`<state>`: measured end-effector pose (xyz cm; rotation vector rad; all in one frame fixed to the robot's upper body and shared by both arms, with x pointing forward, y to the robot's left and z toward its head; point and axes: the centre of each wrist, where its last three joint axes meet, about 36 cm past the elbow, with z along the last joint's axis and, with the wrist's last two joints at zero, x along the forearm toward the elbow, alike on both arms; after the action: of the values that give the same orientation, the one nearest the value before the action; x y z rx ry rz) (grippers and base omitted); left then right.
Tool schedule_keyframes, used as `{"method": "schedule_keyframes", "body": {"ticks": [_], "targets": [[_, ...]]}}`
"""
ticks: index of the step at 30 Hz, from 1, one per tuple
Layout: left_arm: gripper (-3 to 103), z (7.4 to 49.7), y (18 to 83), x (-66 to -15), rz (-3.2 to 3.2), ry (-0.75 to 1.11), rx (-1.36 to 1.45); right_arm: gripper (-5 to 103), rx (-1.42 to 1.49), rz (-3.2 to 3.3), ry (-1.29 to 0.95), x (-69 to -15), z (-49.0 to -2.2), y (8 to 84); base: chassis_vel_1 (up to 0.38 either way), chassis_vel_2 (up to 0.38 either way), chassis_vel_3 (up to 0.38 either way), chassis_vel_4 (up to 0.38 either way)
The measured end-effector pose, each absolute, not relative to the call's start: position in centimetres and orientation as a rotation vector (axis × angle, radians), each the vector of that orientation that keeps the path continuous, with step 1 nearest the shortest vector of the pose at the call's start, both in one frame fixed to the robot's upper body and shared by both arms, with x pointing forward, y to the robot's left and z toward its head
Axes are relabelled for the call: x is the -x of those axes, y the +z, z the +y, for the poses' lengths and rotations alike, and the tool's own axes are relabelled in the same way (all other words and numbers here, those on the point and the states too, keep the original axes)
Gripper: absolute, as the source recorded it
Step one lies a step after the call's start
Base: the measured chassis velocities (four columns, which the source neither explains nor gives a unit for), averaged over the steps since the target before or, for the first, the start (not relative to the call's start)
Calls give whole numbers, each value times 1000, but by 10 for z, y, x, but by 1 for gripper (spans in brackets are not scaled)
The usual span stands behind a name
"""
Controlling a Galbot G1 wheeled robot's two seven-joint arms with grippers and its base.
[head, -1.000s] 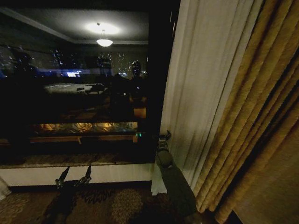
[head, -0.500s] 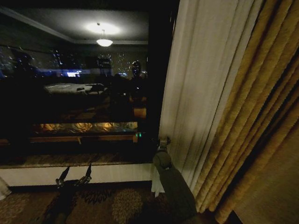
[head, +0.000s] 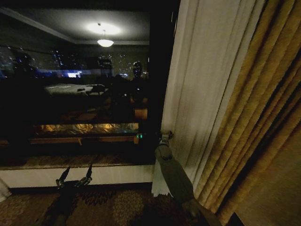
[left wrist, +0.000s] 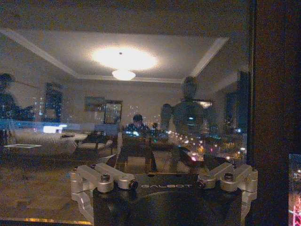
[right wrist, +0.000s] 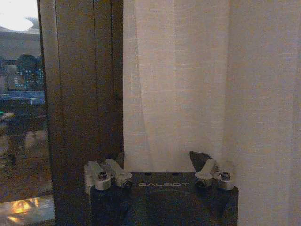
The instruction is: Open the curtains by pulling them apart, changing their state from closed to fully open.
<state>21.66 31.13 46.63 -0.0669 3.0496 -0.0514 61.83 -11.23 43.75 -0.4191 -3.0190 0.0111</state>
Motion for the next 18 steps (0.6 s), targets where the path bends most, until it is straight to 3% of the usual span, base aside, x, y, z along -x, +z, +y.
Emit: {"method": "schedule_keyframes", "body": {"ticks": [8, 10, 13, 16, 18], "targets": [[100, 312, 466, -216, 3050, -49, 67, 44, 397, -3040, 26, -619, -112, 437, 0, 0, 0, 0], [100, 312, 466, -216, 3050, -49, 67, 44, 394, -3042, 25, -619, -112, 437, 0, 0, 0, 0], [100, 312, 467, -216, 3050, -50, 67, 28, 381, -3049, 22, -620, -113, 438, 0, 0, 0, 0], [100, 312, 467, -216, 3050, -50, 68, 24, 378, -3051, 20, -620, -114, 438, 0, 0, 0, 0], [100, 312, 467, -216, 3049, -51, 68, 13, 374, -3054, 20, -621, -115, 438, 0, 0, 0, 0]]}}
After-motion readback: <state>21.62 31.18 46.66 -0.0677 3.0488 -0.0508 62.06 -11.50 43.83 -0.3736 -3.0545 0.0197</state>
